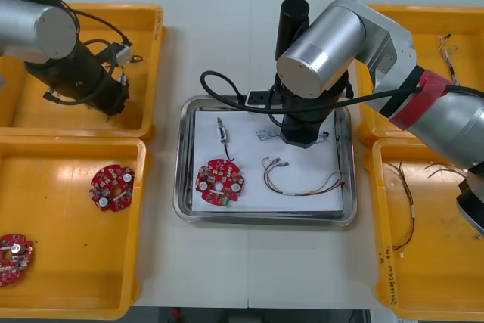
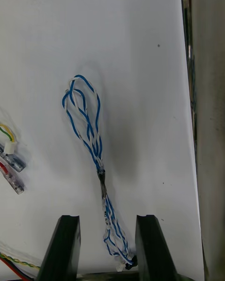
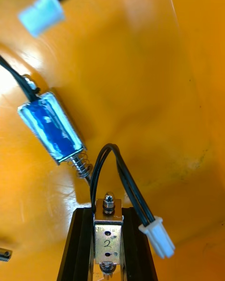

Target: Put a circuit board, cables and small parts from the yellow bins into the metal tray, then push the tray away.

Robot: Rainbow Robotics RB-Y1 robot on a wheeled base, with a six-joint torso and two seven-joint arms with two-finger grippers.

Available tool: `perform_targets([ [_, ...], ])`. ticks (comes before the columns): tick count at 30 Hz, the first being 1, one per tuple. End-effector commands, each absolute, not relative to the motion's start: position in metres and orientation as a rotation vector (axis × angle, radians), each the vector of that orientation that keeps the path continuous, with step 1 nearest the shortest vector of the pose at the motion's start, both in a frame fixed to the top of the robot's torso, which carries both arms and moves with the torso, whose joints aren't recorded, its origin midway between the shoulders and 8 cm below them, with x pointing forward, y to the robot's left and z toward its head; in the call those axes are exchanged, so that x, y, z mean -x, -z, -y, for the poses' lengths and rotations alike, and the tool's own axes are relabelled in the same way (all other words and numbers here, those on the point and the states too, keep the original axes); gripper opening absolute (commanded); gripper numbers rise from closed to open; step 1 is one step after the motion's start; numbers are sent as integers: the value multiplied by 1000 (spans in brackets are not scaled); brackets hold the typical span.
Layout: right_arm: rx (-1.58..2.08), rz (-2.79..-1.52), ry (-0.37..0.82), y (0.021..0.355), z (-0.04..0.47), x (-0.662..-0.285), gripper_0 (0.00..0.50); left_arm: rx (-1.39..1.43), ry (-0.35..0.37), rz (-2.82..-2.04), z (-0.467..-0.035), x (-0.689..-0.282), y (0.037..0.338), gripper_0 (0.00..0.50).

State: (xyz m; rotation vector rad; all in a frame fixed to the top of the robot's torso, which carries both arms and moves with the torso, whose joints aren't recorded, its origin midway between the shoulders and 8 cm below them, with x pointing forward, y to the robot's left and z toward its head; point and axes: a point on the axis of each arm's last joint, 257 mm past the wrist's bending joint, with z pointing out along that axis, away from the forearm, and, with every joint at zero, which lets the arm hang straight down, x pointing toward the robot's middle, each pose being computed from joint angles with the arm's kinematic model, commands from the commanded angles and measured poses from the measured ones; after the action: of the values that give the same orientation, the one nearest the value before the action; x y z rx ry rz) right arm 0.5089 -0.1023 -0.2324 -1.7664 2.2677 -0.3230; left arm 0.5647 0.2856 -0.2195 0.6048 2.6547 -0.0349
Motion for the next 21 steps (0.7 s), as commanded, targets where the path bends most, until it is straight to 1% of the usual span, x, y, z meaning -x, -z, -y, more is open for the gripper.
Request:
perform_targets([
  [1, 1717, -2281, 316, 225, 97, -511, 500, -539, 93, -2649, -279, -566, 210, 0],
  [8, 1690, -2307, 217, 216, 92, -506, 500, -540, 101, -2638, -276, -564, 193, 0],
  [10, 1686, -2309, 209, 213, 91, -506, 500, -546, 101, -2633, -275, -563, 185, 2],
  [15, 1686, -2291, 220, 199, 92, -504, 500, -536, 99, -2642, -274, -558, 171, 0],
  [21, 1708, -2291, 260, 168, 98, -486, 500, -514, 86, -2663, -271, -550, 151, 1],
])
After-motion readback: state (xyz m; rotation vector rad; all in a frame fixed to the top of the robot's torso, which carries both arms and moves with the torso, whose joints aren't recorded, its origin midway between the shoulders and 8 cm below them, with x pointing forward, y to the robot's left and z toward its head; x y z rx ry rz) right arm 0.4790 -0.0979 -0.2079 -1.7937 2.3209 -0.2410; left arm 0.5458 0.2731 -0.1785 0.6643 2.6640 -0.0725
